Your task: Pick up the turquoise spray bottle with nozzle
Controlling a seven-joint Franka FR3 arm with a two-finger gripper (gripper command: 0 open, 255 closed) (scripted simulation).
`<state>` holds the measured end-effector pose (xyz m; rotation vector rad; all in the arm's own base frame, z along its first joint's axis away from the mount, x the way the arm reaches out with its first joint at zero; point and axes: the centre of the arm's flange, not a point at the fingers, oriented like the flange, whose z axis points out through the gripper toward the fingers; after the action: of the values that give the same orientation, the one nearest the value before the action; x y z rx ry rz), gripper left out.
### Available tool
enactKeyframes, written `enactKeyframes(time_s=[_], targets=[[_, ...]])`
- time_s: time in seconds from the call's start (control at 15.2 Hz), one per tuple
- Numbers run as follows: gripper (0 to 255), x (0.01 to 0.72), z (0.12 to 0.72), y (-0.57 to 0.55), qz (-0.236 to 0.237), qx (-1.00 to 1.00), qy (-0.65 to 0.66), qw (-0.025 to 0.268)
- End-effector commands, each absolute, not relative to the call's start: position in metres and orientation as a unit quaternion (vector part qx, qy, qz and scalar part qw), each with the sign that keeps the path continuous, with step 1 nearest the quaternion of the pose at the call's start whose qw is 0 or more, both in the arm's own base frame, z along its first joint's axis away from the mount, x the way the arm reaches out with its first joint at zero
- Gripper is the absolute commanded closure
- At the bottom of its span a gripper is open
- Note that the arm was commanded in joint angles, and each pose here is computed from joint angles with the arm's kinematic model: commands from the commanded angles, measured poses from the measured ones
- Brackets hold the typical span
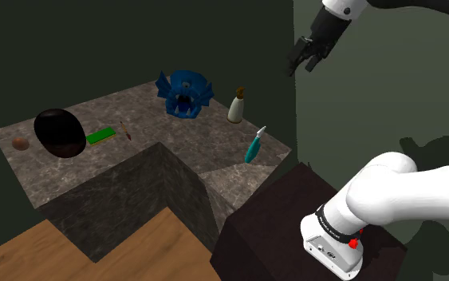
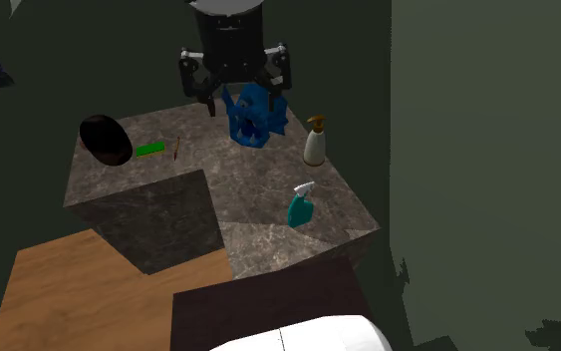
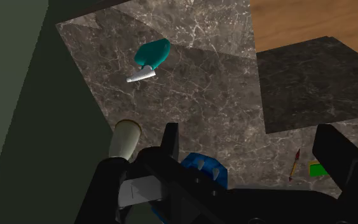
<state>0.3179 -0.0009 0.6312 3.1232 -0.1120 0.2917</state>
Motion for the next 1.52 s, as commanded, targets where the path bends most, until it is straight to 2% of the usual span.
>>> enactKeyframes(time_s=[0.0, 1.45], targets=[[0, 0.318, 0.631, -0.001, 0.093, 0.995, -0.036, 0.001], [0, 0.449, 0.377, -0.063, 0.041, 0.936, -0.346, 0.039]])
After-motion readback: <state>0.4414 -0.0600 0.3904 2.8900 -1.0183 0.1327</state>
